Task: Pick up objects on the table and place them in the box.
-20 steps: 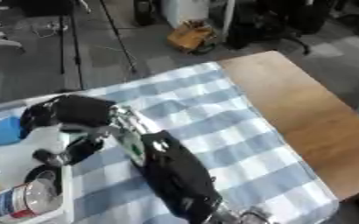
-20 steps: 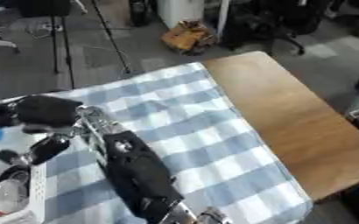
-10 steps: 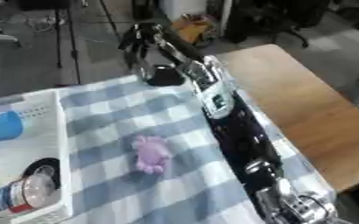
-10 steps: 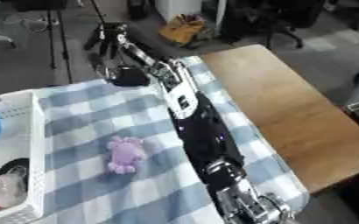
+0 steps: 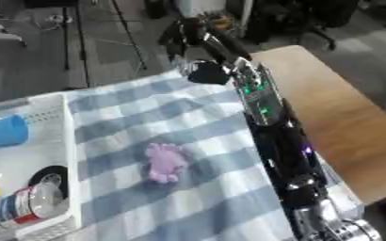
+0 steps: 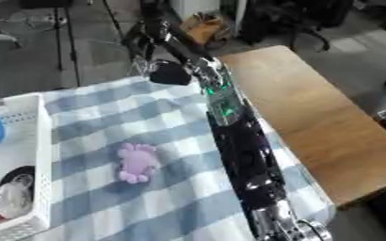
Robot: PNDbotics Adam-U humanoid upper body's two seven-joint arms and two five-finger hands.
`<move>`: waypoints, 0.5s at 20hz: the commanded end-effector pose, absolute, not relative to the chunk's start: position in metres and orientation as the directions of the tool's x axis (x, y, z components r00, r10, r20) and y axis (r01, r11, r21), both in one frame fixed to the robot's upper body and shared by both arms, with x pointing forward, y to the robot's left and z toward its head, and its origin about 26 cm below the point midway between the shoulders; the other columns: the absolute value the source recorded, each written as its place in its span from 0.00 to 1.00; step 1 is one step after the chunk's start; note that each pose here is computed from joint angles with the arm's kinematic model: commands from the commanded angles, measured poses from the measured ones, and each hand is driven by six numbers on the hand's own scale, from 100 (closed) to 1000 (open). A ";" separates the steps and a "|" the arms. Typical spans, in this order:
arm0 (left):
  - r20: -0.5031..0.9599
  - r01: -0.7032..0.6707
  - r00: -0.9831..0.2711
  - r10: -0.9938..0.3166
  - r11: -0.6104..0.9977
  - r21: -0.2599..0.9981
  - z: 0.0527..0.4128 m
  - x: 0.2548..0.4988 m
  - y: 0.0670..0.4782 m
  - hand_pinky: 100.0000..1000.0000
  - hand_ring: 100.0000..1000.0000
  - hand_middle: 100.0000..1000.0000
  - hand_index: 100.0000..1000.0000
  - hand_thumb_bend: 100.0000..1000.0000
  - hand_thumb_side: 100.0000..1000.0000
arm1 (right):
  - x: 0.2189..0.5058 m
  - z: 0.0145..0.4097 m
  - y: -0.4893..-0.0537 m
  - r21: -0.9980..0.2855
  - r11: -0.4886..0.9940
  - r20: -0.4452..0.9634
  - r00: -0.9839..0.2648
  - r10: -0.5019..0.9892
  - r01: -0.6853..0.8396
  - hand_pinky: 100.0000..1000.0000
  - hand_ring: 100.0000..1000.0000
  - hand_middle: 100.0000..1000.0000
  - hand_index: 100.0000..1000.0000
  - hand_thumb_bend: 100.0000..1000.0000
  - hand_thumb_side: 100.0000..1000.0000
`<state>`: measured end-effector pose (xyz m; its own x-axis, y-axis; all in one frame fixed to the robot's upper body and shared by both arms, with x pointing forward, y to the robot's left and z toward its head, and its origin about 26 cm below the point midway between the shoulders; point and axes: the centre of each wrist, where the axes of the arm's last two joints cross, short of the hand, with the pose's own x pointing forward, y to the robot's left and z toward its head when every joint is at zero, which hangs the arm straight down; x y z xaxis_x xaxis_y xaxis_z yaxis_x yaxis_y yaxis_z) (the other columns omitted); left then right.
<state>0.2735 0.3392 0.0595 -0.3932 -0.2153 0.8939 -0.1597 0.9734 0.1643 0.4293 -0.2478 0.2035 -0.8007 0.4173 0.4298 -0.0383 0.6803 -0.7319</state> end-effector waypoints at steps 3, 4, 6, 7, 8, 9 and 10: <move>0.877 -0.171 -0.415 -0.241 0.968 0.185 0.070 0.275 0.343 0.46 0.60 0.68 0.69 0.33 0.90 | 0.425 0.218 -0.254 -0.736 0.677 0.403 -0.816 0.415 -0.019 0.41 0.52 0.63 0.68 0.00 0.39; 0.877 -0.172 -0.416 -0.240 0.968 0.184 0.070 0.275 0.343 0.46 0.60 0.68 0.69 0.32 0.90 | 0.425 0.218 -0.254 -0.735 0.678 0.405 -0.815 0.414 -0.021 0.41 0.52 0.63 0.68 0.00 0.40; 0.879 -0.170 -0.413 -0.238 0.968 0.183 0.069 0.275 0.343 0.46 0.60 0.68 0.69 0.32 0.90 | 0.424 0.217 -0.255 -0.732 0.681 0.414 -0.811 0.413 -0.027 0.41 0.52 0.63 0.68 0.00 0.41; 0.879 -0.168 -0.413 -0.239 0.968 0.184 0.069 0.274 0.343 0.46 0.60 0.68 0.69 0.32 0.90 | 0.424 0.216 -0.255 -0.732 0.681 0.417 -0.810 0.413 -0.030 0.41 0.52 0.63 0.68 0.00 0.41; 0.879 -0.168 -0.413 -0.240 0.968 0.185 0.069 0.274 0.343 0.46 0.60 0.68 0.68 0.32 0.90 | 0.424 0.216 -0.255 -0.732 0.680 0.419 -0.809 0.412 -0.033 0.41 0.52 0.62 0.68 0.00 0.41; 0.877 -0.167 -0.415 -0.240 0.968 0.185 0.069 0.275 0.343 0.46 0.60 0.68 0.69 0.32 0.90 | 0.423 0.215 -0.256 -0.733 0.679 0.419 -0.809 0.411 -0.035 0.41 0.52 0.62 0.68 0.00 0.41; 0.877 -0.167 -0.417 -0.239 0.968 0.185 0.070 0.275 0.343 0.46 0.60 0.68 0.68 0.32 0.90 | 0.423 0.215 -0.256 -0.733 0.679 0.420 -0.809 0.411 -0.036 0.41 0.52 0.62 0.68 0.00 0.41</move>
<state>0.2736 0.3392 0.0595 -0.3916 -0.2163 0.8943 -0.1613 0.9731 0.1647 0.4256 -0.2517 0.1998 -0.7895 0.4074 0.4590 -0.0682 0.6850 -0.7254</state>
